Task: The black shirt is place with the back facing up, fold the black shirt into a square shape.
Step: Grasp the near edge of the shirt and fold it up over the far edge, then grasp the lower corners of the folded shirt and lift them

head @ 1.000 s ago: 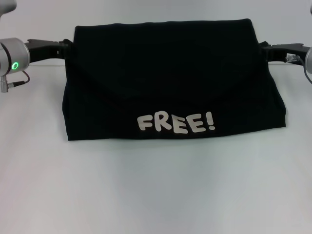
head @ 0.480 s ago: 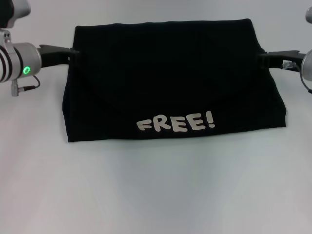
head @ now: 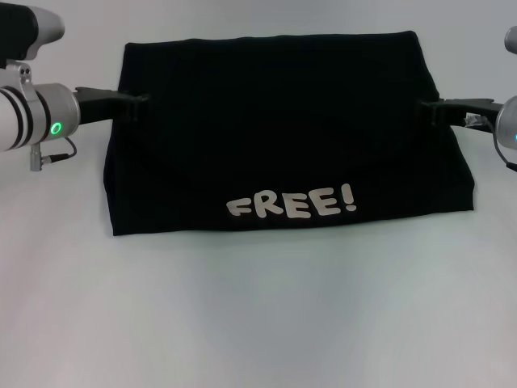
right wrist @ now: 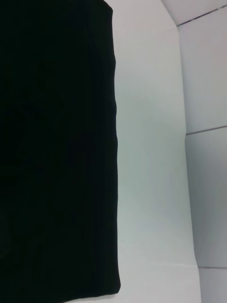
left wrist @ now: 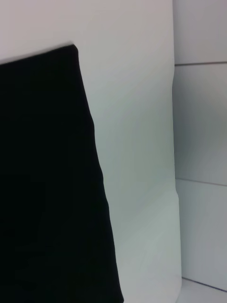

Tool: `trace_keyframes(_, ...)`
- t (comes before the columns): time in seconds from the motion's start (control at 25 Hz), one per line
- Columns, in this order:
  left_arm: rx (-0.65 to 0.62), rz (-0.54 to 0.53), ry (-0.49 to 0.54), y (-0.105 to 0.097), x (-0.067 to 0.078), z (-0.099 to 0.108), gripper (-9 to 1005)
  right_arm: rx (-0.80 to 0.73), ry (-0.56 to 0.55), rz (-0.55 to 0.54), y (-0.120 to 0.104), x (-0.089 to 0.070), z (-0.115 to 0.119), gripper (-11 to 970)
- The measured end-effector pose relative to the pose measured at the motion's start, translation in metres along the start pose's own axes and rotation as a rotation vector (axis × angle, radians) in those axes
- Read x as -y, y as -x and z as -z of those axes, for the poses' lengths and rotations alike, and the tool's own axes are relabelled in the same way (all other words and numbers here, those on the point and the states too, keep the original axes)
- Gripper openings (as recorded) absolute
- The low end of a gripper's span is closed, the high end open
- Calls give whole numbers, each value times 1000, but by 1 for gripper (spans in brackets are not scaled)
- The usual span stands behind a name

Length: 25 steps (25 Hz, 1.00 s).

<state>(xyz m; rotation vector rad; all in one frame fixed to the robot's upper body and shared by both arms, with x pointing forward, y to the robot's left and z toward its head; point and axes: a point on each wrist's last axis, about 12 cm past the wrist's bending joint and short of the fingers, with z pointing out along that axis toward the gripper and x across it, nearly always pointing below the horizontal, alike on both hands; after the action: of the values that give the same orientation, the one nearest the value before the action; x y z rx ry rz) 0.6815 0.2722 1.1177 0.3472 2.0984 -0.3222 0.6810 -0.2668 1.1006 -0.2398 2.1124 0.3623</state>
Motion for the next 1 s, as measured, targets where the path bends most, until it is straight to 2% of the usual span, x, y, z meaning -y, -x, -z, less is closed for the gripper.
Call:
trace_keyframes(0.2, -2, 33, 18, -2, -2, 0, 226, 40, 7, -33, 0, 4, 4, 225)
trace_keyframes(0.4, -8, 63, 27, -6, -6, 2, 430, 107, 8, -55, 1, 9, 11, 466)
trace_keyframes(0.64, -31, 180, 13, -21, -12, 12, 641, 124, 61, -65, 0, 10, 17, 639)
trace_keyframes(0.84, -24, 243, -82, -35, -9, 26, 889, 115, 122, -120, 0, 19, 29, 633)
trace_keyframes(1.0, -20, 279, -132, -45, -6, 31, 891, 112, 170, -131, -5, 26, 40, 632)
